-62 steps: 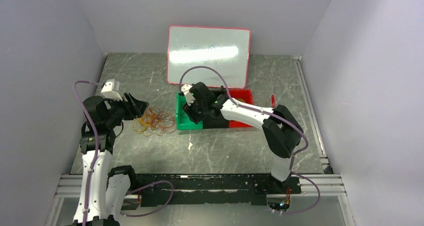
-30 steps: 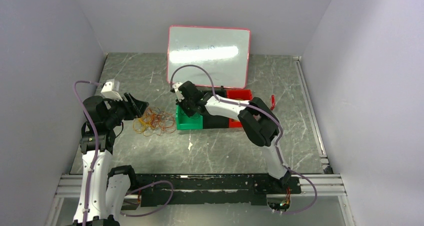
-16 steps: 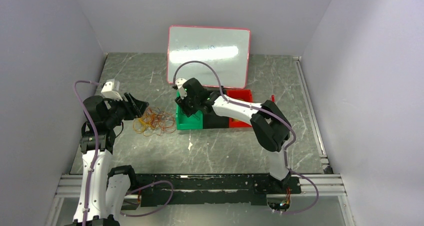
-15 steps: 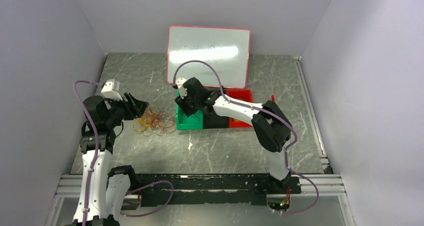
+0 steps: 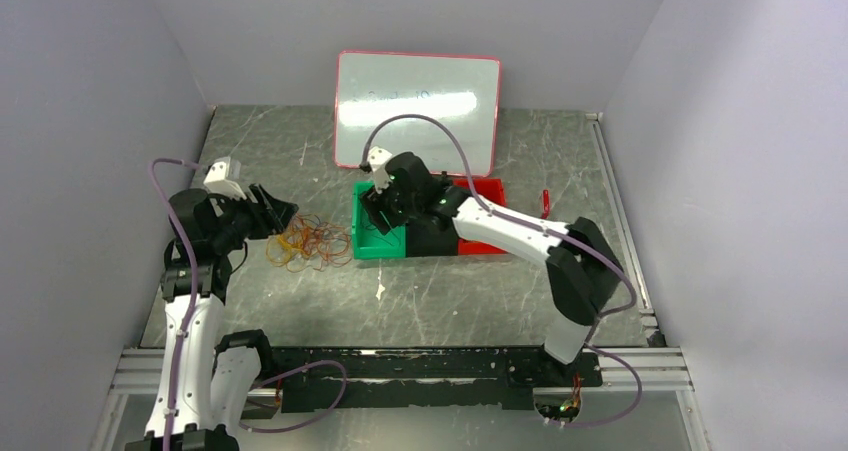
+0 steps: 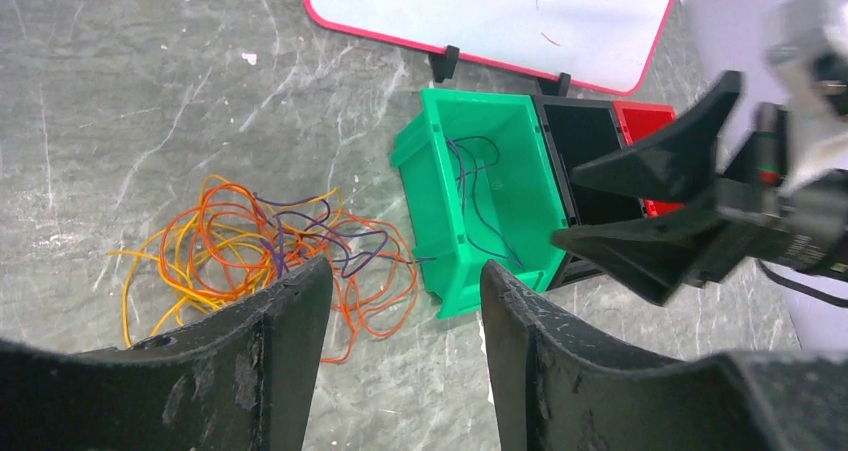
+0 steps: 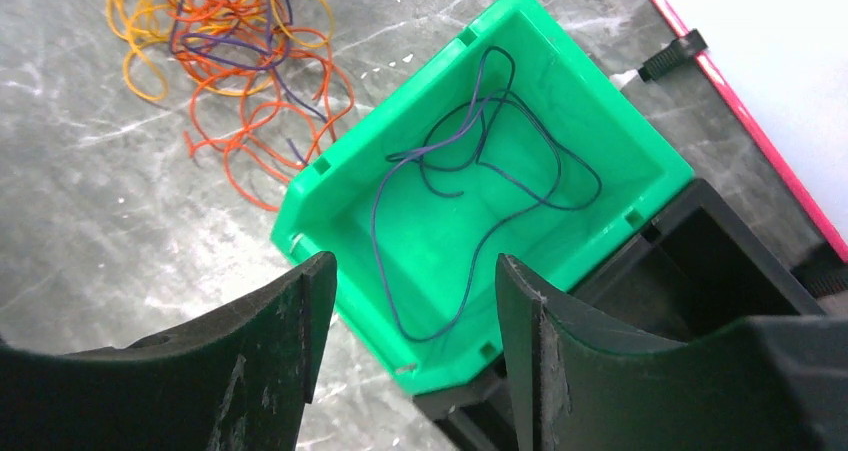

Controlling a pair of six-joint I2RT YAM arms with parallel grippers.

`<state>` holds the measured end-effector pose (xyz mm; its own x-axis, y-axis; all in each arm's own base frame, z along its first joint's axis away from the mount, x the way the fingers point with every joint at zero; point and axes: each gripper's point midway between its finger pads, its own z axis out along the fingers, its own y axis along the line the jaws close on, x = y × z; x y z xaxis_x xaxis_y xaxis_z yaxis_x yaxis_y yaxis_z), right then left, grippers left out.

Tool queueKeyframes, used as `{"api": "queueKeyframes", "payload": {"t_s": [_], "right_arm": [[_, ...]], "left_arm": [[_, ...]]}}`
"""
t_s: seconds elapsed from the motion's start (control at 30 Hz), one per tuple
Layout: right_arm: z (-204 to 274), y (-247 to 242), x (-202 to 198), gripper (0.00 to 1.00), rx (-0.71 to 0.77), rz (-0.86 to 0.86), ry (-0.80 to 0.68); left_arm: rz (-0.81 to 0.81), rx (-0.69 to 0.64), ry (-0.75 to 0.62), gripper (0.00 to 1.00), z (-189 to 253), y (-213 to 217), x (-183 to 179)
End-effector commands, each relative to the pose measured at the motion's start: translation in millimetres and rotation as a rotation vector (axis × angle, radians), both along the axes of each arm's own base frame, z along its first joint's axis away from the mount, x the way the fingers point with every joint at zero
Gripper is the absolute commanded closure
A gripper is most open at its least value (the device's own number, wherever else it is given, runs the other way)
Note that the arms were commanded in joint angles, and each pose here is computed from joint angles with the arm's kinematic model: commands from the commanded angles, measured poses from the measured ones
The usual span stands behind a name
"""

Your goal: Untangle the cables

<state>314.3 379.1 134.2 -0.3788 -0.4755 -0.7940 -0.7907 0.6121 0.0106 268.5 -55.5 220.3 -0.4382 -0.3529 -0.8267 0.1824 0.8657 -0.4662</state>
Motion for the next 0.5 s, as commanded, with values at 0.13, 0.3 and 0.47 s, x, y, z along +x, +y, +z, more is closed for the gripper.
{"api": "queueKeyframes", "payload": {"t_s": [0.13,0.3,0.47], "right_arm": [[48.5,-29.7,-26.7,0.37,0.175,-0.102,-0.009],[45.7,-51.8,-49.6,0.37,0.216,-0.156,0.049],[40.6,-67.9,-73.5,0.38,0.248,-0.151,0.091]], "left_arm": [[-0.065,0.029,0.064,0.46,-2.2,-6.7,11.7],[-0.111,0.172,0.128,0.44,-2.7,-35.3,20.6],[-0.08,0.308,0.216,0.44,-21.1,-52.1,28.4]]}}
